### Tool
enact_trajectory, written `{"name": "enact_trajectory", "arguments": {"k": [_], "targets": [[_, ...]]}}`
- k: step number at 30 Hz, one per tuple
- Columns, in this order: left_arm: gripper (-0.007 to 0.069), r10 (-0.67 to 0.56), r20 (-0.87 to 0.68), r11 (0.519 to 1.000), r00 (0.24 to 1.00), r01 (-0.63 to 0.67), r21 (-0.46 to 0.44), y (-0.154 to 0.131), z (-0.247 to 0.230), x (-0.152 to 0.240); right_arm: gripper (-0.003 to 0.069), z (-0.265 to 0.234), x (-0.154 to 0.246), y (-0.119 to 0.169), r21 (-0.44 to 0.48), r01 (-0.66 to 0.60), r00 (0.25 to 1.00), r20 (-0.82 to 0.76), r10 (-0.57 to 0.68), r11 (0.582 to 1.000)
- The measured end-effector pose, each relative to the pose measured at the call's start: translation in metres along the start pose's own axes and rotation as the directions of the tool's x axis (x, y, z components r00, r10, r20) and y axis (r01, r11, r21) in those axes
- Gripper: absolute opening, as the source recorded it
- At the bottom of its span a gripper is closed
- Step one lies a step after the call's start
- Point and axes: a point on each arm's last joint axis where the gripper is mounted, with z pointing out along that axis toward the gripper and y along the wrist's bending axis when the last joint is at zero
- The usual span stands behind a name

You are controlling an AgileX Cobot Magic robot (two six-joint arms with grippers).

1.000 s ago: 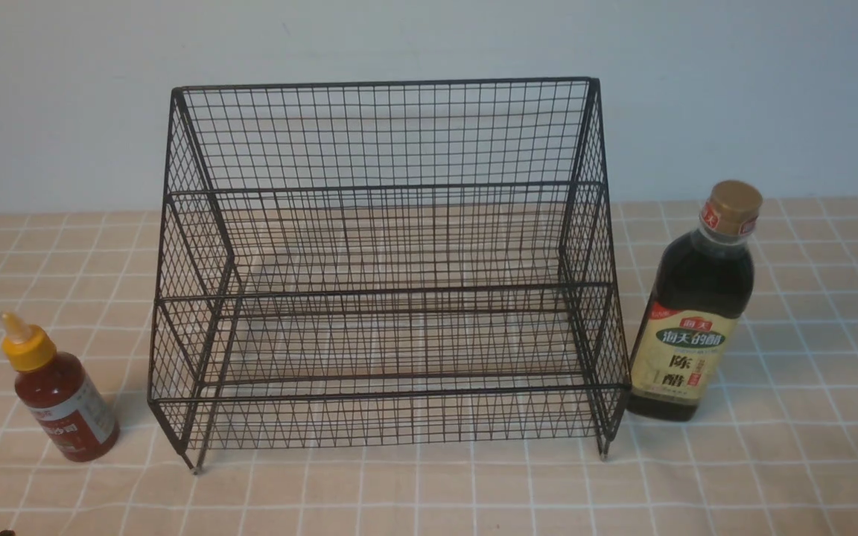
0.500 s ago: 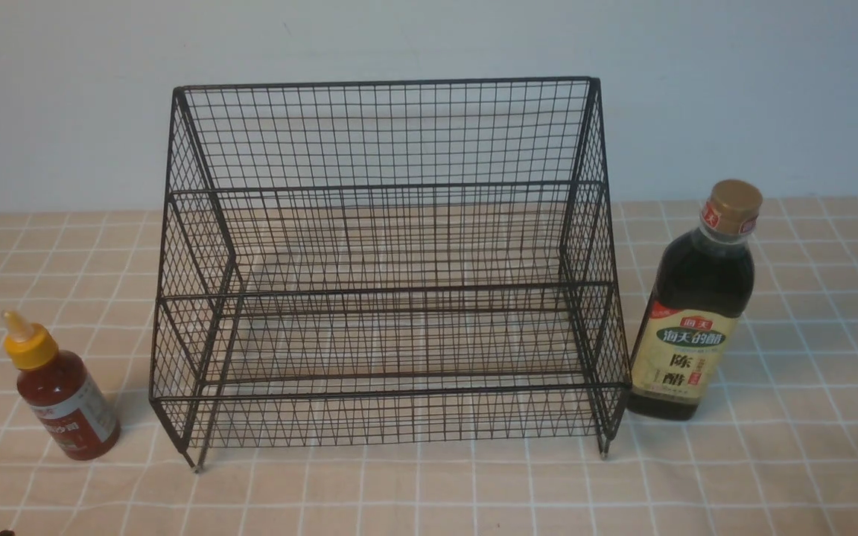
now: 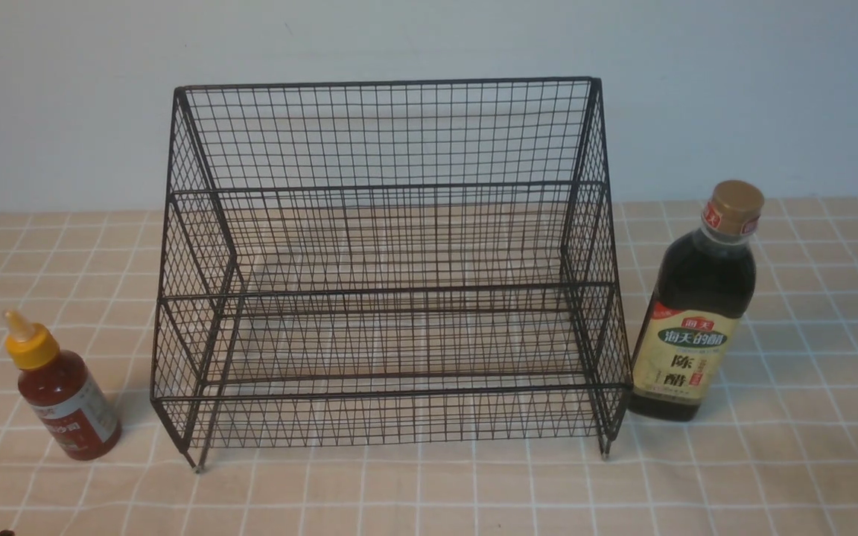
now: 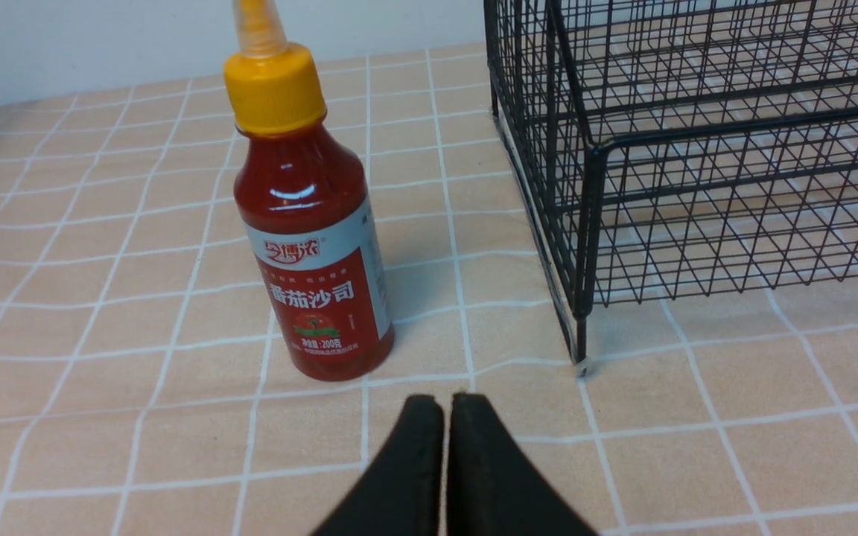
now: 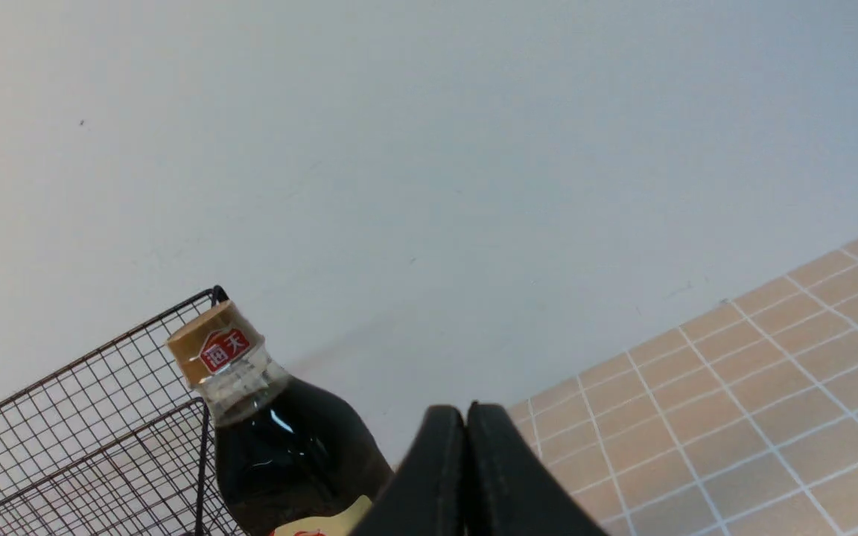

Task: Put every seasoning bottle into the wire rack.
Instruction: Use the right arm to grab the condiment bottle closest to it

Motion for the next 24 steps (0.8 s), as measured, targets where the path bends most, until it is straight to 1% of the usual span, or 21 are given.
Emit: {"name": "enact_trajectory", "arguments": {"k": [2,5,6,7,8,10,11,12,14,15,16,17,18,20,22,24], "targets": [[-0.0007,0.0,0.0,1.0,1.0,0.0,0.0,0.0,0.0,0.0,-0.0014,0.0,0.0,0.0,0.0,-0.007,1.0,0.0,0.007,1.0],[-0.0007,0.0,0.0,1.0,1.0,0.0,0.0,0.0,0.0,0.0,-0.0014,0.0,-0.002,-0.001,0.007,-0.133,0.991,0.025,0.133,0.991],[-0.0007,0.0,0.0,1.0,1.0,0.0,0.0,0.0,0.0,0.0,-0.0014,0.0,-0.002,-0.001,0.007,-0.144,0.989,0.026,0.144,0.99],[-0.0007,0.0,0.0,1.0,1.0,0.0,0.0,0.0,0.0,0.0,-0.0014,0.0,-0.003,0.0,0.002,-0.198,0.98,0.023,0.198,0.98],[-0.0007,0.0,0.0,1.0,1.0,0.0,0.0,0.0,0.0,0.0,-0.0014,-0.001,-0.011,0.007,-0.029,-0.246,0.969,0.014,0.247,0.969],[-0.0007,0.0,0.0,1.0,1.0,0.0,0.0,0.0,0.0,0.0,-0.0014,-0.003,-0.035,0.026,-0.101,-0.223,0.974,0.011,0.225,0.97],[-0.0007,0.0,0.0,1.0,1.0,0.0,0.0,0.0,0.0,0.0,-0.0014,-0.004,-0.041,0.03,-0.116,-0.216,0.976,0.014,0.219,0.969],[-0.0007,0.0,0.0,1.0,1.0,0.0,0.0,0.0,0.0,0.0,-0.0014,-0.004,-0.062,0.046,-0.155,-0.162,0.986,0.005,0.165,0.975],[-0.0007,0.0,0.0,1.0,1.0,0.0,0.0,0.0,0.0,0.0,-0.0014,0.003,-0.087,0.068,-0.184,-0.088,0.995,-0.054,0.079,0.979],[-0.0007,0.0,0.0,1.0,1.0,0.0,0.0,0.0,0.0,0.0,-0.0014,0.011,-0.098,0.078,-0.193,-0.053,0.994,-0.107,0.032,0.98],[-0.0007,0.0,0.0,1.0,1.0,0.0,0.0,0.0,0.0,0.0,-0.0014,0.023,-0.103,0.088,-0.196,-0.019,0.979,-0.201,-0.021,0.98],[-0.0007,0.0,0.0,1.0,1.0,0.0,0.0,0.0,0.0,0.0,-0.0014,0.025,-0.109,0.092,-0.203,-0.004,0.978,-0.203,-0.038,0.979],[-0.0007,0.0,0.0,1.0,1.0,0.0,0.0,0.0,0.0,0.0,-0.0013,0.047,-0.115,0.103,-0.208,0.056,0.926,-0.355,-0.129,0.976],[-0.0007,0.0,0.0,1.0,1.0,0.0,0.0,0.0,0.0,0.0,-0.0013,0.076,-0.124,0.112,-0.214,0.149,0.831,-0.502,-0.24,0.965],[-0.0007,0.0,0.0,1.0,1.0,0.0,0.0,0.0,0.0,0.0,-0.0013,0.096,-0.131,0.116,-0.221,0.221,0.738,-0.599,-0.311,0.95],[-0.0007,0.0,0.0,1.0,1.0,0.0,0.0,0.0,0.0,0.0,-0.0011,0.118,-0.134,0.117,-0.222,0.27,0.653,-0.673,-0.347,0.937]]}}
